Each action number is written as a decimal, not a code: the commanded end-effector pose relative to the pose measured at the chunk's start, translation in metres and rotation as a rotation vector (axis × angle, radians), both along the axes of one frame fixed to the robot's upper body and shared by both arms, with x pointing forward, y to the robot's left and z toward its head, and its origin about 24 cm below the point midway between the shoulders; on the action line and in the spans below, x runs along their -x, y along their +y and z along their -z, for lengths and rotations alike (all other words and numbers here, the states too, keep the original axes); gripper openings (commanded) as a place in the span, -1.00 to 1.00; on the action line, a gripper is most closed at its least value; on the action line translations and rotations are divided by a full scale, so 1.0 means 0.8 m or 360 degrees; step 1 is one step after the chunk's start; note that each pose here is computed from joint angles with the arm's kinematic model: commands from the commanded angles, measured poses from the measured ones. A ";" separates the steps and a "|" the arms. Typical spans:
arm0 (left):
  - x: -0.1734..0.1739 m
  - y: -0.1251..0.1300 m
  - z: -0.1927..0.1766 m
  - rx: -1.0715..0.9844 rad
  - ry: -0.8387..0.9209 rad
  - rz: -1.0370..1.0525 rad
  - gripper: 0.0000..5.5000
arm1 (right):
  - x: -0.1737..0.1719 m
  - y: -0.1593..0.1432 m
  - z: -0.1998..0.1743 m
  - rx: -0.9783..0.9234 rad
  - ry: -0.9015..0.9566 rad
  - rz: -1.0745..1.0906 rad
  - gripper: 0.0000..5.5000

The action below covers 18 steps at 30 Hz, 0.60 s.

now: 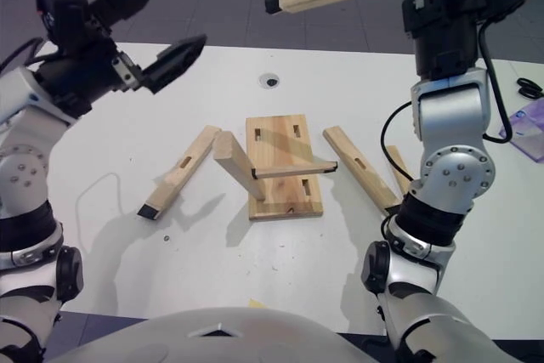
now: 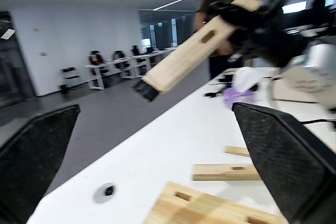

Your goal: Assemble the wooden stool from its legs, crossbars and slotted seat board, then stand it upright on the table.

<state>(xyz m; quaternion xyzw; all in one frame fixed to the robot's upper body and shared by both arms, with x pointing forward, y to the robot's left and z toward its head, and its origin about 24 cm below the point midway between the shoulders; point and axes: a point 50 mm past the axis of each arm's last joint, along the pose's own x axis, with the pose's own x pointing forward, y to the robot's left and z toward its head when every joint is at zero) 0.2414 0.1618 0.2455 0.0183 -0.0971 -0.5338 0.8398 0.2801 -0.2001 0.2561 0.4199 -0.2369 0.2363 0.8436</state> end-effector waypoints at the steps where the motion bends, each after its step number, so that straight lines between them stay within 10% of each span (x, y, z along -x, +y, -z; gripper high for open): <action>1: 0.028 -0.009 0.026 -0.0274 0.0186 0.0262 0.96 | 0.002 0.000 0.002 0.0033 0.0008 -0.0001 -0.63; 8: 0.035 -0.041 0.056 -0.0386 0.0253 0.0400 0.96 | 0.000 0.005 0.002 0.0037 0.0022 -0.0014 -0.63; 18: 0.028 -0.039 0.072 -0.0501 0.0243 0.0385 0.36 | 0.000 0.008 0.005 0.0059 0.0035 -0.0004 -0.63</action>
